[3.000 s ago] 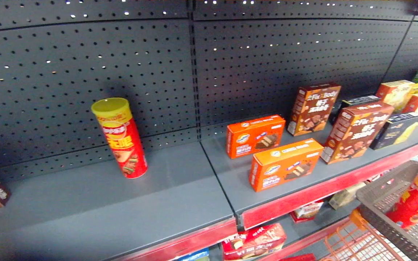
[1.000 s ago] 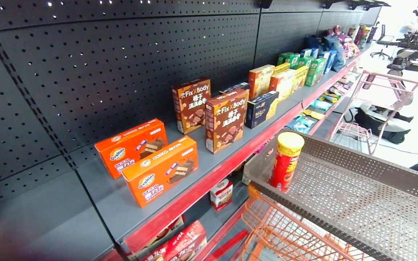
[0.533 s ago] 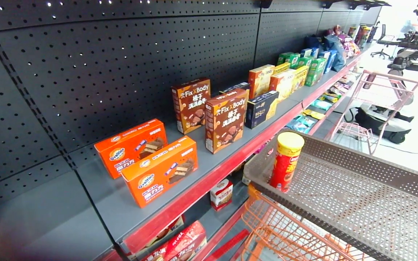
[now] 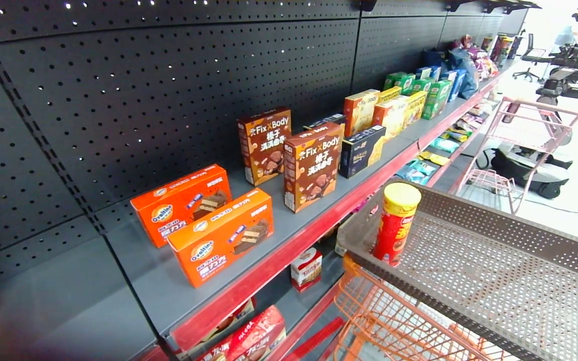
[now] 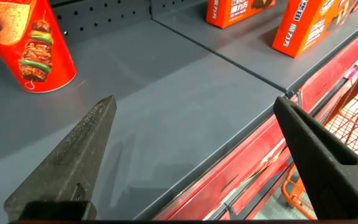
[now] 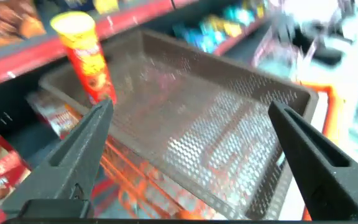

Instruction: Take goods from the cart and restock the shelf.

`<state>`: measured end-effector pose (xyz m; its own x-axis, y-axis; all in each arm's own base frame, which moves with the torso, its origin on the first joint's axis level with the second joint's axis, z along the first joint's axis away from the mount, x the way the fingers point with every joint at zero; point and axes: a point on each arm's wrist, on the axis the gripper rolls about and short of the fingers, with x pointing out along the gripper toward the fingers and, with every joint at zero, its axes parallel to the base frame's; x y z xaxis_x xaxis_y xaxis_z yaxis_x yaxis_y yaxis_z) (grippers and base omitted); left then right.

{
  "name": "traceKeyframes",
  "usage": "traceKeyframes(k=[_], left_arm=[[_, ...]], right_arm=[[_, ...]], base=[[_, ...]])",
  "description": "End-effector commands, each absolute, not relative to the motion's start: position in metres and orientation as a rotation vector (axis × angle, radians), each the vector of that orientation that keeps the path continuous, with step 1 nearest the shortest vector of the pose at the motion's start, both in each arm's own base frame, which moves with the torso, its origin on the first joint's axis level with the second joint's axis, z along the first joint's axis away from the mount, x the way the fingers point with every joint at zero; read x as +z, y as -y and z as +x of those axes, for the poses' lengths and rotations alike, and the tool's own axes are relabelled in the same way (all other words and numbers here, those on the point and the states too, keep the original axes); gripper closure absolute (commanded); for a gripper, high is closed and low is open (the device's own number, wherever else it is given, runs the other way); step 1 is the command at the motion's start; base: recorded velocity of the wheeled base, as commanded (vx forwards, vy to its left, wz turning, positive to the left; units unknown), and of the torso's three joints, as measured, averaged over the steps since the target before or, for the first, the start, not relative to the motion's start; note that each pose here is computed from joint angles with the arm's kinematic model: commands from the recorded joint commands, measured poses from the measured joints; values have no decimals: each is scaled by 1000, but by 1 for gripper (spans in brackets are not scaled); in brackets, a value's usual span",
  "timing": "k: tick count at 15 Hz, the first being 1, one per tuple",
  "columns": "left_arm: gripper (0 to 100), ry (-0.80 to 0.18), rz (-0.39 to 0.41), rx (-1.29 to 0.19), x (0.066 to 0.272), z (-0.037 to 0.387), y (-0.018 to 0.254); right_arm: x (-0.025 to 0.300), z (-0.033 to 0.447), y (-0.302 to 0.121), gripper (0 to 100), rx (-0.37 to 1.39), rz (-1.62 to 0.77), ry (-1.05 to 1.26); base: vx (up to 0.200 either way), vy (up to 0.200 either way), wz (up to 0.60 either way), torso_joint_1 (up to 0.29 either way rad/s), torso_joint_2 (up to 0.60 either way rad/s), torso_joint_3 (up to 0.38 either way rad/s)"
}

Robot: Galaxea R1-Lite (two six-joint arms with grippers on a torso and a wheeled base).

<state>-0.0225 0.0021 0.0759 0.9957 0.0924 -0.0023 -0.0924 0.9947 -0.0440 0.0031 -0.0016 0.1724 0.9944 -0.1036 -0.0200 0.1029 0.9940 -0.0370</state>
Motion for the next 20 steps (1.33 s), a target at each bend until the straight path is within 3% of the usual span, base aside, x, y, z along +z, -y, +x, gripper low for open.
traceKeyframes(k=[1, 9, 14, 20], left_arm=[[0, -1, -44, 94, 76, -22, -2], [0, -1, -44, 92, 76, -22, -2], [0, -1, -44, 94, 76, -22, -2], [0, -1, -44, 94, 76, -22, -2]], right_arm=[[178, 33, 3, 0, -113, -43, -159], [181, 121, -5, 0, 51, -44, -274], [176, 139, -25, 0, 341, -31, -271], [166, 171, -32, 0, 361, -87, -246]], base=[[0, 0, 0, 0, 0, 0], [0, 0, 0, 0, 0, 0], [0, 0, 0, 0, 0, 0], [0, 0, 0, 0, 0, 0]])
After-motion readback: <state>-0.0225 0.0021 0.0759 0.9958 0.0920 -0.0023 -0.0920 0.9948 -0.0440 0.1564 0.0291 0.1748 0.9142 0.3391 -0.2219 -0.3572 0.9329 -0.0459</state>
